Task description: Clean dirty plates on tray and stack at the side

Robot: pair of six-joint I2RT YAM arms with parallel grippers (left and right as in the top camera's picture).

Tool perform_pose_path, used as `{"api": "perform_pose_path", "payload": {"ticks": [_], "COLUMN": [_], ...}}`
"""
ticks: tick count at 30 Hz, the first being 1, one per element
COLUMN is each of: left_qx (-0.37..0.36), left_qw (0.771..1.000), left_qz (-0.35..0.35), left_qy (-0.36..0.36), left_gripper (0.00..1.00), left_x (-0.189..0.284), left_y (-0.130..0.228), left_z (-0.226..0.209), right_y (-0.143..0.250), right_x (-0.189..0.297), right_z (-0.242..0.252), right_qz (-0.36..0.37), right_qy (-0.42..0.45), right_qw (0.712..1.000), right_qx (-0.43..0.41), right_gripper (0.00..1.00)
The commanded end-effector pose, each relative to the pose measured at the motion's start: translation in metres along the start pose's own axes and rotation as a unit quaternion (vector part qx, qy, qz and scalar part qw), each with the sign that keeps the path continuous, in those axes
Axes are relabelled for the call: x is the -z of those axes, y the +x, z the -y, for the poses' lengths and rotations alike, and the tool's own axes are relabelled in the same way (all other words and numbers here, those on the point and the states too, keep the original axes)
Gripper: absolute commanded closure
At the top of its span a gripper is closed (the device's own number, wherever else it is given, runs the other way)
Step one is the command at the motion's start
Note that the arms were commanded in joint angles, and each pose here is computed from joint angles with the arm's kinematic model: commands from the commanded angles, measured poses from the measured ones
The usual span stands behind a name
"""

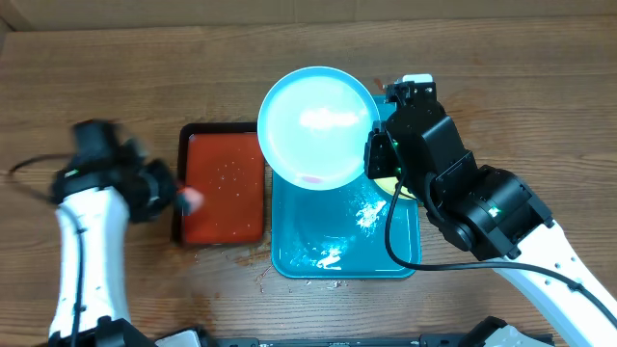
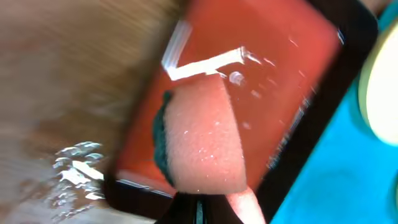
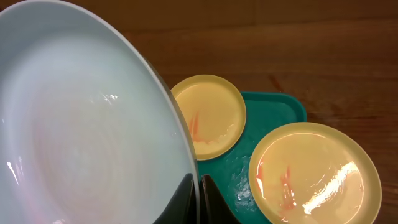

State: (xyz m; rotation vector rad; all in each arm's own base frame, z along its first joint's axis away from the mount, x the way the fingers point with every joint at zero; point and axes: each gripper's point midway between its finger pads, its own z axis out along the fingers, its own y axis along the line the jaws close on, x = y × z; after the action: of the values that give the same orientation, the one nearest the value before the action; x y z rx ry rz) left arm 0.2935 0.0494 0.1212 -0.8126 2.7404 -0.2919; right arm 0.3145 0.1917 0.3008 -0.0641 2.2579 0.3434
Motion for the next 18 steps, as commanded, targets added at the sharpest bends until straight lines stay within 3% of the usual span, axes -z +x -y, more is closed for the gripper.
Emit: {"api": "perform_pose_path", "payload": {"ticks": [1,5,10,14,16,18], "left_qx": [-0.085,-0.114,-0.102,-0.122,-0.124,-0.128], "left_qw": [0.994,0.979,0.976,0.976,0.978,0.983], "left_qz": [0.017,0.006,-0.017,-0.015,-0.019,-0.039], "left_qy": [-0.068,-0.167,-0.192,-0.181,-0.168,-0.123], "left_gripper": [0.96,0.96,0.96,0.55,0.46,0.45], "left_x": [-0.020,-0.050,-0.070,-0.070,-0.066,-0.055], "left_y": [0.007,0.022,0.026,0.025,0.024,0.026], "left_z": [0.032,0.032,0.024,0.033,0.042,0.063], "right_y": [-0.009,-0.007,-0.006,-0.008,-0.007,-0.003], "right_x": [0.007,0.007,0.007,0.007,0.007,0.007], "right_z": [-0.002,0.000,0.000,-0.001,0.000,0.002], "right_qz": [0.015,0.011,0.009,0.012,0.011,0.003], "right_qy": [-0.006,-0.004,-0.003,-0.004,-0.004,0.001], "right_qw": [1.000,1.000,1.000,1.000,1.000,1.000], "right_qx": [-0.009,-0.008,-0.008,-0.008,-0.008,-0.006], "right_gripper": [0.96,0.96,0.96,0.96,0.96,0.96]}}
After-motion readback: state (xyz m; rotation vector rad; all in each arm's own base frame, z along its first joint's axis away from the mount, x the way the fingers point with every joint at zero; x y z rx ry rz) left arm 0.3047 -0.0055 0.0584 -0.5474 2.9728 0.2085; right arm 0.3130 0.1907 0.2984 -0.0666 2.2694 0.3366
